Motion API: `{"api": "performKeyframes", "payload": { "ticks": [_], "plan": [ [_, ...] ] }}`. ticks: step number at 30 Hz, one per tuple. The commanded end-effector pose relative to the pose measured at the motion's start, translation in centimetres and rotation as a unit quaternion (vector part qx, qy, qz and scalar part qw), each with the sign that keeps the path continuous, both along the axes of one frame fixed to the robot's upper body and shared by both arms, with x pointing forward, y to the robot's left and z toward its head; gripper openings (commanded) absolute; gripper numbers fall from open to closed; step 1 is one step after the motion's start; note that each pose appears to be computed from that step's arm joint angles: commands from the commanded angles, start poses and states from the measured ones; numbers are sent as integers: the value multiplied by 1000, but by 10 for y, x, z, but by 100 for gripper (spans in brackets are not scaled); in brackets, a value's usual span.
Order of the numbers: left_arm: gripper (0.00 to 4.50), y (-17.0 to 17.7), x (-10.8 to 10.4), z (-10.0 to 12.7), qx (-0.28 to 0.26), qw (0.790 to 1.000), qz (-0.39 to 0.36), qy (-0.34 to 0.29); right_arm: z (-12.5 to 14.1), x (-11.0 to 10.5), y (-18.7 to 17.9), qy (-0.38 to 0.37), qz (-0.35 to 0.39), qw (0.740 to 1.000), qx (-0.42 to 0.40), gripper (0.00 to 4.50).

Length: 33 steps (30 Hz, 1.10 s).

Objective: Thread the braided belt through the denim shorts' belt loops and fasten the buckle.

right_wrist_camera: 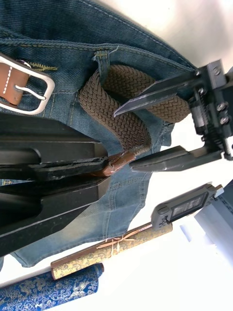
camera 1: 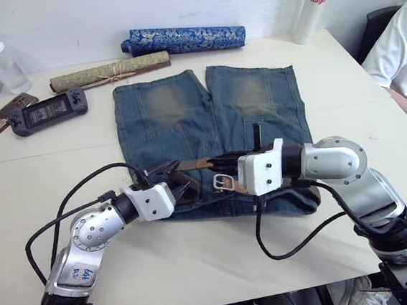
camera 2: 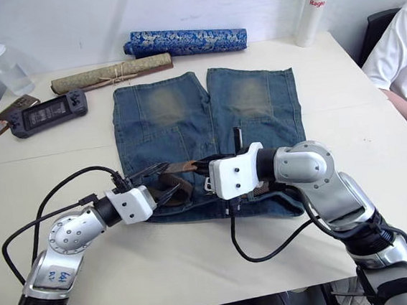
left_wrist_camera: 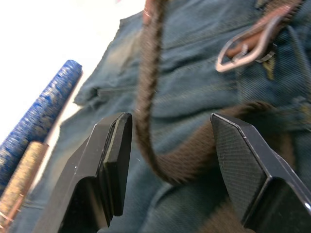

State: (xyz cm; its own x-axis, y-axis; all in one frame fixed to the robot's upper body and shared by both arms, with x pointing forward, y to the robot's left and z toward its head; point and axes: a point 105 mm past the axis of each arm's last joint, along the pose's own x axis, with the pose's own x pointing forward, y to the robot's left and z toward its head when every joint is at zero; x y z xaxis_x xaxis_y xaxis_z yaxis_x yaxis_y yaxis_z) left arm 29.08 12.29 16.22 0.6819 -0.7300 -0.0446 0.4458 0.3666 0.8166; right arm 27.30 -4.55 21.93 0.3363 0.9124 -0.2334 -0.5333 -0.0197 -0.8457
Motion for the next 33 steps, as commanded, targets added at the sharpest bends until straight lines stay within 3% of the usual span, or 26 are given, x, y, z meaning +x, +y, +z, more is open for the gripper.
{"api": "performKeyframes", "payload": {
  "ticks": [1,8,14,19,27,29,31,33],
  "plan": [
    [289,0,1,8,-14,1000,5,-23,7,-10,5,-16,16,1000,6,0],
    [289,-4,2,7,-14,1000,2,-28,6,-11,5,-14,18,1000,7,0],
    [114,-6,2,6,-14,999,-2,-32,6,-12,5,-13,19,1000,7,0],
    [7,-9,0,4,-15,999,-6,-33,5,-11,3,-7,14,1000,8,0],
    [7,-11,-1,6,-45,999,0,-31,6,-5,0,22,-16,999,38,0],
    [0,-9,0,5,-67,998,12,-16,10,0,-2,30,-32,997,63,82],
    [0,-8,1,3,-83,996,21,0,11,2,-4,50,-47,994,82,130],
    [0,-7,0,-1,-89,996,27,15,12,4,-6,52,-61,992,95,240]
  ]
}}
